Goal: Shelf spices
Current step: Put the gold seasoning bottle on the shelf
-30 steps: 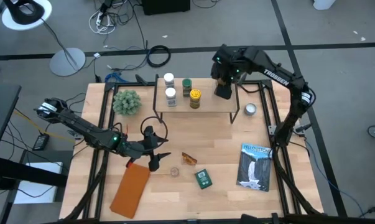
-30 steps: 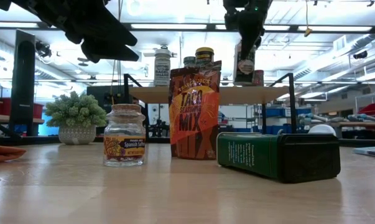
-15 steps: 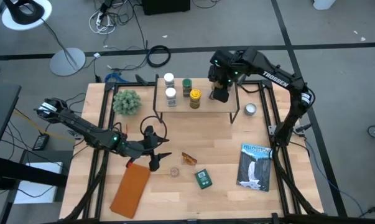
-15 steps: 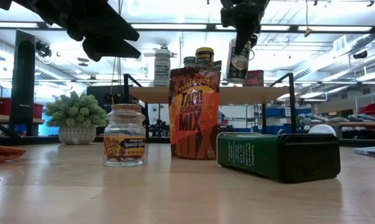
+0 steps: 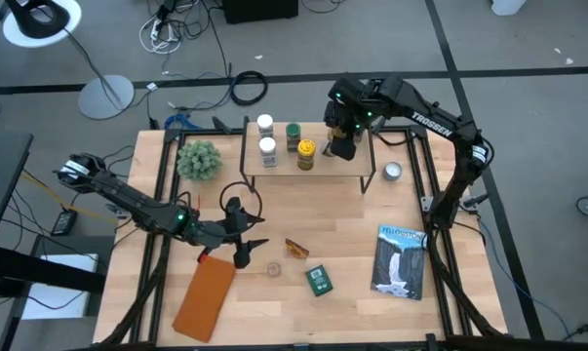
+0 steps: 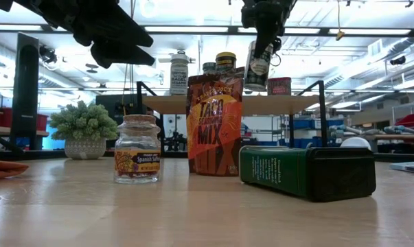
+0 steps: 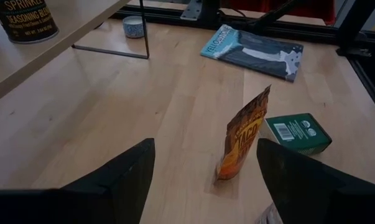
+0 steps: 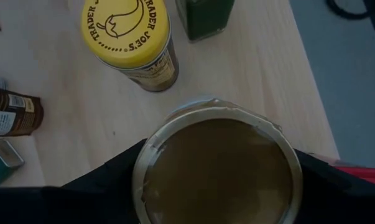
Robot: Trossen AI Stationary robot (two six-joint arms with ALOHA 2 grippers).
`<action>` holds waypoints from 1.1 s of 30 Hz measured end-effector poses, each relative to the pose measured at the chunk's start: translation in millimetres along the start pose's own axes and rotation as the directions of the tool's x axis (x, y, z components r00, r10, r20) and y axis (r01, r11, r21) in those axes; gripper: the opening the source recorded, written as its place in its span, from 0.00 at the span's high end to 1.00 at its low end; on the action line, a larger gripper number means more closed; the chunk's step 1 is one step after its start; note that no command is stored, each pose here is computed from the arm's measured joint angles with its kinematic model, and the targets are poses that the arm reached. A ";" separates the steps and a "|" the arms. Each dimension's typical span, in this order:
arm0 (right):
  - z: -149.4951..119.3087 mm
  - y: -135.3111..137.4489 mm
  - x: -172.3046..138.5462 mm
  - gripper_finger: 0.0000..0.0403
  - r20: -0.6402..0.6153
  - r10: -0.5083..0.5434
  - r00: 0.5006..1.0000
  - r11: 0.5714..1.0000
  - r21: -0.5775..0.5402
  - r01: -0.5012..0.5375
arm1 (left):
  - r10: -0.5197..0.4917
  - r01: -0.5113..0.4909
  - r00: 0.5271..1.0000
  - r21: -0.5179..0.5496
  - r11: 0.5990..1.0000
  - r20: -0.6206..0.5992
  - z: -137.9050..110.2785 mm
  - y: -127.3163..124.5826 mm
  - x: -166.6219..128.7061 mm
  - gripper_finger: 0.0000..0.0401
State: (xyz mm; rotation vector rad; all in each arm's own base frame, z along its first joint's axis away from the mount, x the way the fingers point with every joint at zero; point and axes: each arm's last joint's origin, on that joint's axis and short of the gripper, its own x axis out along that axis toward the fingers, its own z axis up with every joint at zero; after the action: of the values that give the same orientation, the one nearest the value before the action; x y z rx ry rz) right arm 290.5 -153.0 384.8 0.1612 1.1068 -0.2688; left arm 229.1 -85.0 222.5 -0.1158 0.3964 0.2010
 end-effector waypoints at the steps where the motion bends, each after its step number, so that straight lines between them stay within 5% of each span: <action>1: 0.1 0.0 0.0 0.29 0.002 0.000 1.000 1.000 0.000 0.000 | 0.001 -0.001 1.000 0.001 1.000 -0.002 -0.2 0.1 0.0 0.28; 18: -1.6 1.2 0.3 0.29 -0.016 0.023 1.000 1.000 0.009 -0.023 | 0.004 -0.004 1.000 0.008 1.000 -0.013 -1.5 0.5 0.0 0.28; 22: -0.2 -1.0 0.3 0.29 -0.021 -0.116 0.993 0.993 0.008 0.116 | 0.004 -0.004 1.000 0.008 1.000 -0.013 -1.5 0.5 0.0 0.28; 25: -0.9 -1.2 1.4 0.29 -0.010 -0.015 1.000 0.999 0.028 0.015 | 0.004 -0.004 1.000 0.006 1.000 -0.014 -1.6 0.5 0.0 0.28; 33: -2.7 0.1 14.4 0.29 -0.027 -0.013 1.000 1.000 0.025 0.014 | -0.006 0.006 1.000 0.005 1.000 -0.018 -1.7 0.2 0.0 0.28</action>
State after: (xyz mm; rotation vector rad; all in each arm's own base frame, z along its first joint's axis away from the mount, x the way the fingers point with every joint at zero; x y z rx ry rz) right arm 294.3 -154.2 370.7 0.1806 1.1322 -0.2939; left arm 228.4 -85.0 220.9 -0.1138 0.4146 0.1927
